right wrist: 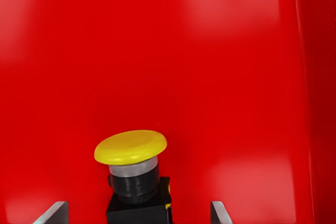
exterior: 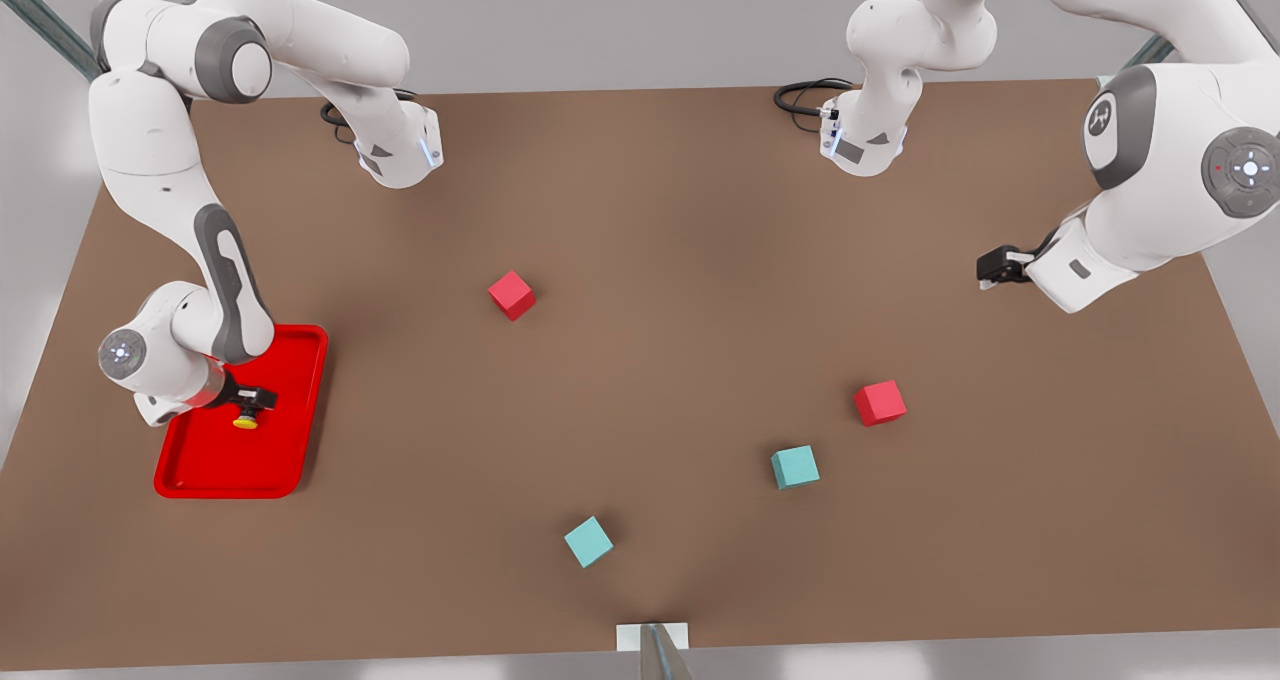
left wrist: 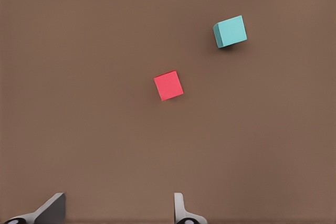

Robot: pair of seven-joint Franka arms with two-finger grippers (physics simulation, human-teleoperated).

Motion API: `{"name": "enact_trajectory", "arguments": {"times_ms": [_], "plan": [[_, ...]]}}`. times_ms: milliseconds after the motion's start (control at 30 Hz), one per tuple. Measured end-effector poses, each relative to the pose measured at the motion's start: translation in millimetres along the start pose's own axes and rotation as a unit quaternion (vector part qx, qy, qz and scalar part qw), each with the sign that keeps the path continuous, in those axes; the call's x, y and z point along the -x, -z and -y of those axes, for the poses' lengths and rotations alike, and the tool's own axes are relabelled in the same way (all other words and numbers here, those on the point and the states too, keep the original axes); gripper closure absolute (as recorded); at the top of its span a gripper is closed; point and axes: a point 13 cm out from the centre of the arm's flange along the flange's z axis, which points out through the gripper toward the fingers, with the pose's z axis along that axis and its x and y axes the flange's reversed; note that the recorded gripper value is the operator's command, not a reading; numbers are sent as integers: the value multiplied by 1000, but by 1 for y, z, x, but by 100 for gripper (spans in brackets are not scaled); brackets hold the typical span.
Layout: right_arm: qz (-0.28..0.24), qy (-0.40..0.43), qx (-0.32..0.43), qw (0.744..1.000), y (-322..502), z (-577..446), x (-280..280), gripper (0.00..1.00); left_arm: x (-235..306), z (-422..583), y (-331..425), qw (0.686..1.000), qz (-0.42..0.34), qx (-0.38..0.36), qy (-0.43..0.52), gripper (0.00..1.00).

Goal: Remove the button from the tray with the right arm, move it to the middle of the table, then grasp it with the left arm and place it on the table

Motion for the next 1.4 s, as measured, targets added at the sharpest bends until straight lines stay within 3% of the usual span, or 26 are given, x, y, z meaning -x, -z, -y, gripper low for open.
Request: {"name": "enact_trajectory", "arguments": {"times_ms": [100,133,167,267,900,1267,1400], "plan": [[1,-2,0,1000,-2,1,-1,0,0,0,0,1000,0,0,0,0],[0,-3,0,1000,-3,2,-1,6,0,0,0,1000,0,0,0,0],[0,-4,0,1000,-4,3,-1,34,0,0,0,1000,0,0,0,0],[0,-7,2,1000,-6,5,-2,44,0,0,0,1000,-1,0,0,0],[-4,3,0,1000,-7,2,-2,45,0,-1,0,1000,0,0,0,0],[0,25,7,1000,37,-26,6,46,2,-4,-3,1000,-2,-1,2,0],[34,62,3,998,85,-70,24,46,2,-4,-3,1000,-1,-1,2,0]]}}
